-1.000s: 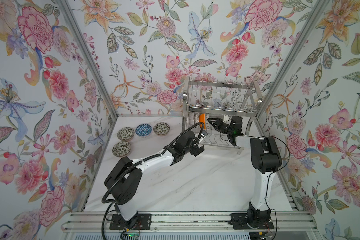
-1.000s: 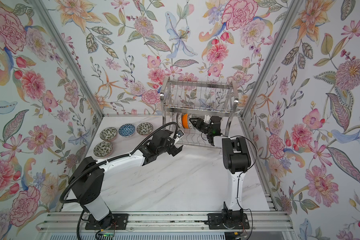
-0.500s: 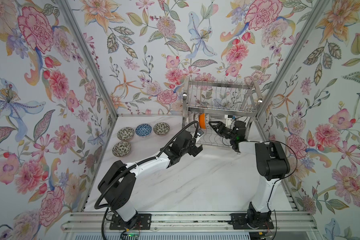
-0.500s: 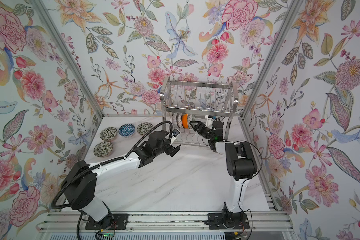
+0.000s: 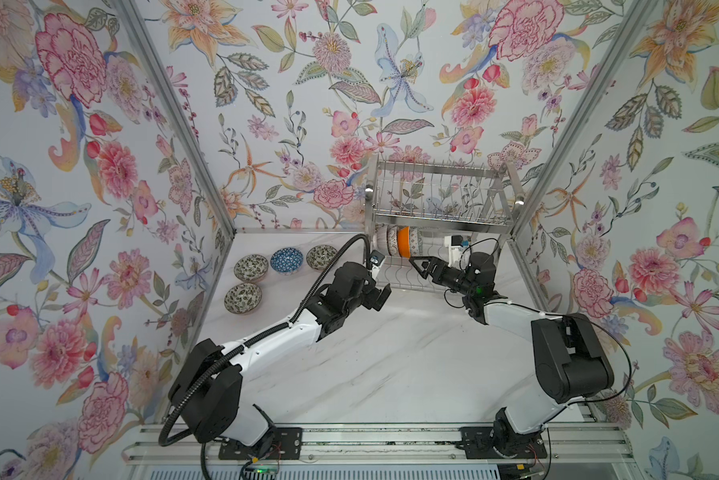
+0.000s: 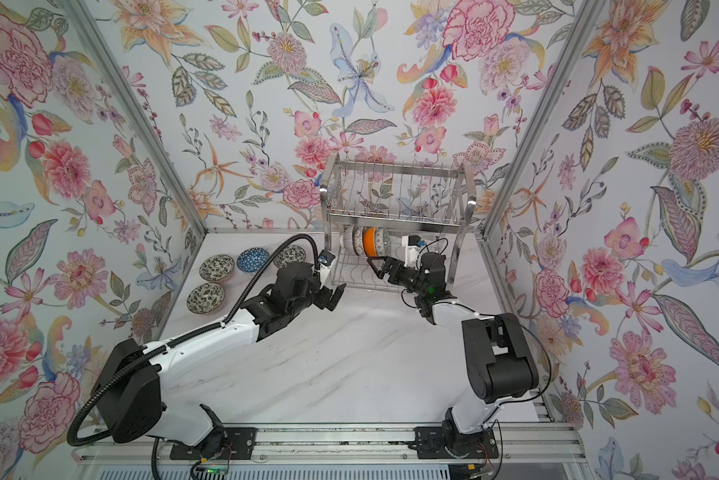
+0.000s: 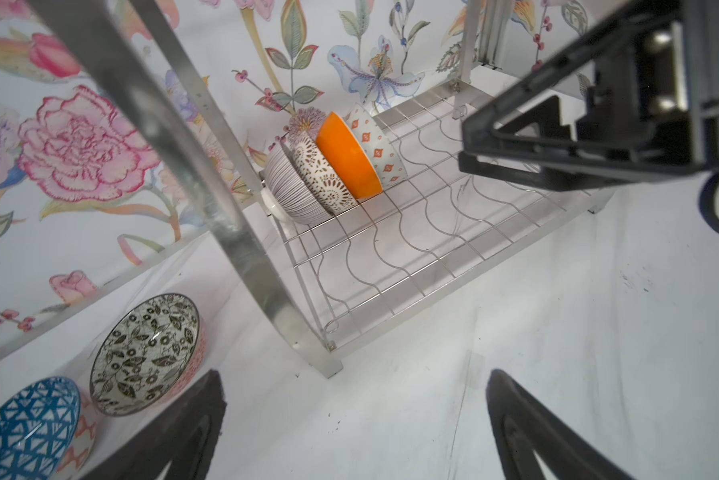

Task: Load the bowls into the dish rack
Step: 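Open the right gripper and withdraw it while the left gripper moves toward the table bowls, then grasp the rim of the black-leaf-patterned pink bowl with the left gripper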

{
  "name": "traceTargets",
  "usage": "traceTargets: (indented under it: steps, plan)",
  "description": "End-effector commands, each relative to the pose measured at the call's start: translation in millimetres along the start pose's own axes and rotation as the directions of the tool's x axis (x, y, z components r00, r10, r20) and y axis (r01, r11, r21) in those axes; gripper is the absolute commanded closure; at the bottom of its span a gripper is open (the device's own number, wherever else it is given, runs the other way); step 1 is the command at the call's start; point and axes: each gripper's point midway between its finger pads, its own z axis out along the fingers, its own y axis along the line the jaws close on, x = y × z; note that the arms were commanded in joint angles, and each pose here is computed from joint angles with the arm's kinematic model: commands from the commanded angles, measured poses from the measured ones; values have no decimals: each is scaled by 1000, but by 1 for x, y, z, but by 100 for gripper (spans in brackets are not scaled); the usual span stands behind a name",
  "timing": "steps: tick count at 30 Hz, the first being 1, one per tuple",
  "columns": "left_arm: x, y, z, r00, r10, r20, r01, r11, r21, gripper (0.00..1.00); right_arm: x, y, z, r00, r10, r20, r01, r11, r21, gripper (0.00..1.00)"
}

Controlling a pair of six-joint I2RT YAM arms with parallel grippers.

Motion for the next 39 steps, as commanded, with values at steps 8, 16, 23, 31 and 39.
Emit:
traceTargets:
  steps: [8, 16, 23, 31, 39]
  plan:
    - [65, 168, -44, 862, -507, -6, 469, 802, -371, 1, 51, 50, -2, 909, -393, -142, 411, 901, 136, 1]
    - [139, 259, -57, 741, -671, 3, 574, 632, -521, 1, 76, 101, 18, 795, -577, -185, 599, 796, 88, 1]
    - [173, 283, -40, 702, -711, -51, 567, 600, -564, 1, 101, 123, 38, 725, -650, -226, 678, 732, 70, 1]
    - [225, 284, -19, 657, -719, -227, 470, 626, -622, 1, 107, 124, 49, 701, -665, -258, 705, 701, 110, 1]
    - [246, 290, -22, 647, -688, -329, 359, 655, -664, 16, 108, 115, 45, 701, -663, -262, 706, 695, 132, 1]
